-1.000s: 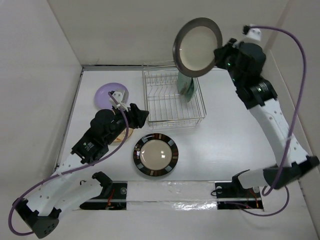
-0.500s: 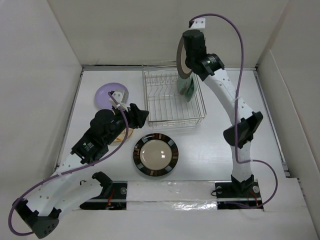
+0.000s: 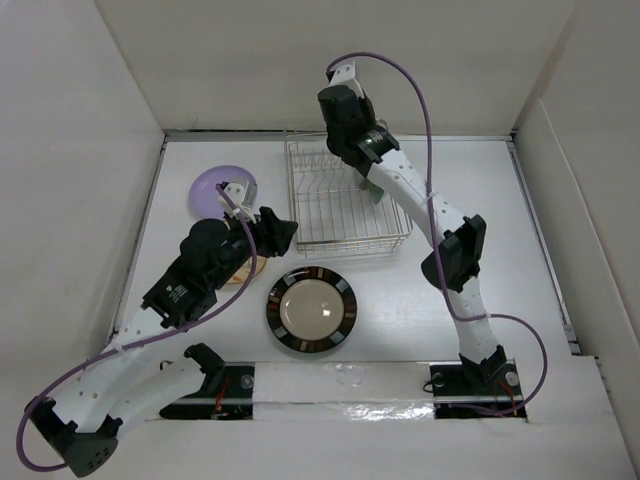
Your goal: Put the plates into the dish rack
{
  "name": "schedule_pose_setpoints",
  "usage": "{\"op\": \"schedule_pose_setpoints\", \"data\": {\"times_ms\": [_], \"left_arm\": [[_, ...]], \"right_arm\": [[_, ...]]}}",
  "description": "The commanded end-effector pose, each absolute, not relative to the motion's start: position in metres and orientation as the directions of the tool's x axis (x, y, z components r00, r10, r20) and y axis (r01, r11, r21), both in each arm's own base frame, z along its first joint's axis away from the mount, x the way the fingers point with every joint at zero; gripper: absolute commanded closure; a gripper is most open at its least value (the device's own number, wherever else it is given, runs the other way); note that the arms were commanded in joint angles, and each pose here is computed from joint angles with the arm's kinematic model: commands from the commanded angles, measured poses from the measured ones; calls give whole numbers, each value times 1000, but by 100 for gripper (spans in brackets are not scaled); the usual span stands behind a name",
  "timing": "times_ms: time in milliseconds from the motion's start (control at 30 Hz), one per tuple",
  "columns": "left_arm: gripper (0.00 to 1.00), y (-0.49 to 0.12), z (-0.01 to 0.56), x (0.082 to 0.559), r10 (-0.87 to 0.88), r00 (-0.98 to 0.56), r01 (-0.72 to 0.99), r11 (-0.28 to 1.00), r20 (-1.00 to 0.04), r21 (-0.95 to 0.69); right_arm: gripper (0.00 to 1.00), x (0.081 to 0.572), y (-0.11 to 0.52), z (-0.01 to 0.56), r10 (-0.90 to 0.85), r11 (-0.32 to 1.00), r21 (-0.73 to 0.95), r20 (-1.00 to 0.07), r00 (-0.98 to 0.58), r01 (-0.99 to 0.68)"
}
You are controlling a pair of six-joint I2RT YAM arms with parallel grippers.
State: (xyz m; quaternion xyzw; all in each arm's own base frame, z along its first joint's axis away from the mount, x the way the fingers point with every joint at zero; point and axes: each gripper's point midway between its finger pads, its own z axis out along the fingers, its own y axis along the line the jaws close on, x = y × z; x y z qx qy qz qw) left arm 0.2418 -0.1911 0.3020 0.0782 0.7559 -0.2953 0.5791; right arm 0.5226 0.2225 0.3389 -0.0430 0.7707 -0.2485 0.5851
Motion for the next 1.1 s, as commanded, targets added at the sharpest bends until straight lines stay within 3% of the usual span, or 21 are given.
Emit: {"op": "schedule_pose_setpoints", "data": {"times_ms": [0,300,633,800,1067], "left_arm": [[52,-194,314,240,-244,-285,487,796,-927,-359],[52,-197,313,240,-241,-292,498,788,-926,-362],[52,-196,314,240,-244,-287,493,791,-926,-362],[52,-196,313,240,-244,-289,492,791,-926,-363],[52,-197,313,240,-244,-290,494,790,-925,-363]], "right_arm": [[100,514,210,414,-237,886,-269,-963,-130,378],[100,527,223,375,-277,880,-328,-942,-188,344],[100,536,237,314,-131,951,-194,-958,-256,240],[100,536,247,288,-142,952,-210,-947,-289,220],[100,523,224,325,-217,876,-301,-944,-248,376]]}}
